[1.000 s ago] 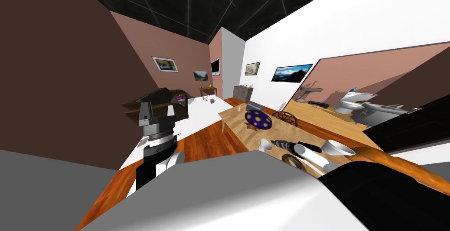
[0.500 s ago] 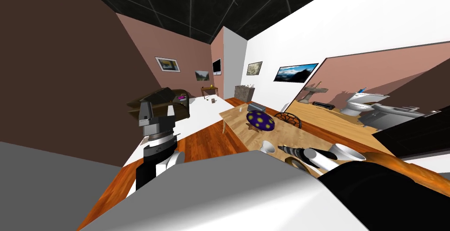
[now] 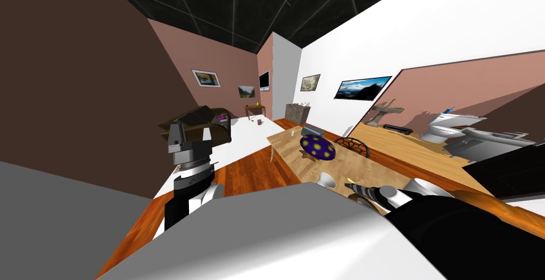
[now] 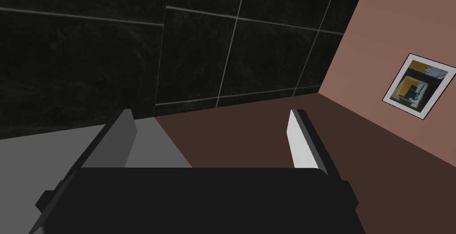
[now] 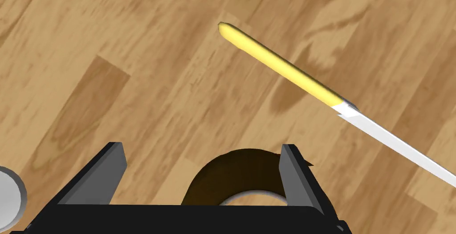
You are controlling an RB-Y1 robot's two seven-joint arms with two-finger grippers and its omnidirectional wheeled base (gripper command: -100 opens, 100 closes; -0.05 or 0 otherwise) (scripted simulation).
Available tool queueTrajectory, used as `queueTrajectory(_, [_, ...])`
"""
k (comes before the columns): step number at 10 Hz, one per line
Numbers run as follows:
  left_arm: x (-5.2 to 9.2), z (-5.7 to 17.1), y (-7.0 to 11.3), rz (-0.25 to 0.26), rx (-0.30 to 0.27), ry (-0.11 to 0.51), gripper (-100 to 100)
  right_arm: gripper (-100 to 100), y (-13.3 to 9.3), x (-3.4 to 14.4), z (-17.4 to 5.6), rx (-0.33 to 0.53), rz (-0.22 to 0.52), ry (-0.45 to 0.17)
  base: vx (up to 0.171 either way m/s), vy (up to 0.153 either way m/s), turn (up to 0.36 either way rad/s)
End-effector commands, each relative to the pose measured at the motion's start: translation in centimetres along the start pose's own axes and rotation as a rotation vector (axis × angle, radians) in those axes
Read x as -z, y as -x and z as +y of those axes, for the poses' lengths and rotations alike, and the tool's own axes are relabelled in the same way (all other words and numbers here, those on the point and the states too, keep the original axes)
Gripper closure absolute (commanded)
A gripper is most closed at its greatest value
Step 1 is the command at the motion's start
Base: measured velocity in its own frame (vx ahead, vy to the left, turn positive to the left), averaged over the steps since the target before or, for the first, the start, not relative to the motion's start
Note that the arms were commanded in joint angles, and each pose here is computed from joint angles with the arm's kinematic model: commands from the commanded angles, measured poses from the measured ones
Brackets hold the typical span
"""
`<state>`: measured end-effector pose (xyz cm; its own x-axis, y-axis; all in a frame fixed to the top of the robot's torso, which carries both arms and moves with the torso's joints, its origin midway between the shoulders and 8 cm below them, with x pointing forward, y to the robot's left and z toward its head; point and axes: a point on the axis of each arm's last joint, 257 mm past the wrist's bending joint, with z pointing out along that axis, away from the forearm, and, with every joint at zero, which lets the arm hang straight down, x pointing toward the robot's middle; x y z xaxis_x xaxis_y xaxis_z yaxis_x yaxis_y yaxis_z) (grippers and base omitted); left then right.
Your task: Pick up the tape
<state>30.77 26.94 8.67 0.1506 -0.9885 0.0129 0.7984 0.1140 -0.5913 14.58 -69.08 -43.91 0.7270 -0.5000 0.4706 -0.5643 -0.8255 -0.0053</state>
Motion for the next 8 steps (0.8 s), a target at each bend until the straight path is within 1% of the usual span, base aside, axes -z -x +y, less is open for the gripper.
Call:
queueTrajectory(1, [0.0, 0.0, 0.0, 0.0, 0.0, 0.0, 0, -100, 1.1, 0.7, 1.3, -0.043, -0.023, 0.014, 0.01, 0.002, 0.031])
queueTrajectory(2, [0.0, 0.0, 0.0, 0.0, 0.0, 0.0, 0, -100, 2.8, 1.4, 3.4, -0.12, -0.059, 0.039, 0.01, 0.004, 0.057])
queueTrajectory(4, [0.0, 0.0, 0.0, 0.0, 0.0, 0.0, 0, -100, 2.8, 1.4, 3.4, -0.123, -0.059, 0.039, 0.003, 0.001, 0.011])
queueTrajectory(6, [0.0, 0.0, 0.0, 0.0, 0.0, 0.0, 0, -100, 5.9, 2.9, 6.8, -0.265, -0.118, 0.085, 0.008, 0.002, 0.068])
queueTrajectory(7, [0.0, 0.0, 0.0, 0.0, 0.0, 0.0, 0, -100, 5.9, 2.9, 6.8, -0.265, -0.118, 0.085, 0.009, -0.003, 0.007])
queueTrajectory(8, [0.0, 0.0, 0.0, 0.0, 0.0, 0.0, 0, -100, 7.4, 3.6, 8.0, -0.325, -0.142, 0.104, 0.011, -0.003, 0.041])
